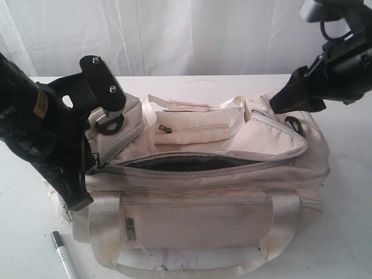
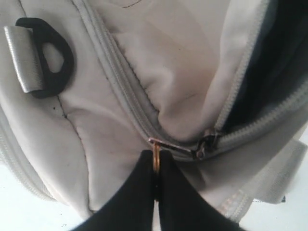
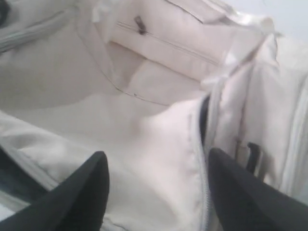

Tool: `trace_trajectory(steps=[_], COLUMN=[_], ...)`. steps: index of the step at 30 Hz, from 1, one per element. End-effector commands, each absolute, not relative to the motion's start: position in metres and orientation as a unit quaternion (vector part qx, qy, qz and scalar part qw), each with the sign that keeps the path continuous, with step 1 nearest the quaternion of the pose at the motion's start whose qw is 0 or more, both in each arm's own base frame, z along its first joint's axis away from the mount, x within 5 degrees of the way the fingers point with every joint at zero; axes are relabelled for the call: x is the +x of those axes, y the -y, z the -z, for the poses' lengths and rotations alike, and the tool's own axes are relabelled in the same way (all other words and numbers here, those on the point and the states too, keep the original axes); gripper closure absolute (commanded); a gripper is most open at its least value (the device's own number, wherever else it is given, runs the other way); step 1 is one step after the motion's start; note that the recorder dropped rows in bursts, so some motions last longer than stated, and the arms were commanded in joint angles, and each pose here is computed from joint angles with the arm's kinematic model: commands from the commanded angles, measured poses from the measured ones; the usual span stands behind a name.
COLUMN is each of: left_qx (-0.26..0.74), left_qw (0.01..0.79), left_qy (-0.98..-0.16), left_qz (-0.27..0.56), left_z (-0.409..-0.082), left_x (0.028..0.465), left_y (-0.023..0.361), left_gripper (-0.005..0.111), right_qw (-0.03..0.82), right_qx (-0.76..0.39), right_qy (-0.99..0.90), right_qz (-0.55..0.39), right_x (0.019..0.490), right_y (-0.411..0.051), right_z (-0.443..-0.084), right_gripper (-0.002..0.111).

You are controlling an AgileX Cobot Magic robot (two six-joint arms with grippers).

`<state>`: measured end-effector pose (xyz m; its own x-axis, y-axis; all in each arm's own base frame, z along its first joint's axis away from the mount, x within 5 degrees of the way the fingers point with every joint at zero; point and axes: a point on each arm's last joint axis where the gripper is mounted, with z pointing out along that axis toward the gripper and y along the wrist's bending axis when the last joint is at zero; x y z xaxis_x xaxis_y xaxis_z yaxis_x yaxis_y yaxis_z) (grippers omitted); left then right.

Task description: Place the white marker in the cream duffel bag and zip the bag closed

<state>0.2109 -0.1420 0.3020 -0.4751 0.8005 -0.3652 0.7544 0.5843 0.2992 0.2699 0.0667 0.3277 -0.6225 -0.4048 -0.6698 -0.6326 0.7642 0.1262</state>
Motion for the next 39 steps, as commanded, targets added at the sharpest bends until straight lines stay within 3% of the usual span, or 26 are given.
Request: trace_trajectory(steps=[1,14,35,39], left_qx=[0.453,0.452,0.452,0.451], left_qw=[0.233,0.237,0.244,0.245], left_qy=[-0.859,-0.859,-0.857,-0.857], left_qz=[-0.046,-0.043,-0.040,-0.040], left_z=[-0.300,-0.300,-0.301,-0.301], left_x=[0.210,0.210,0.211,0.211], left_y=[0.141,0.142,0.143,0.143], left_gripper=[0.107,0.107,0.107,0.107], right_qw=[0.337,0.368,0.313,0.311], right_qx=[-0.408,-0.582,-0.656,-0.650], right_qy=[-0.823,-0.703,-0.659,-0.666], right_qz=[-0.206,-0.177,-0.196,-0.192], right_x=[0.257,0.238,0.243,0.250], right_y=[-0.089,-0.141,-0.198,-0.201], right_z=[-0.339,-0.340,-0.294,-0.286], right_gripper=[0.051,0.051,0.051,0.046])
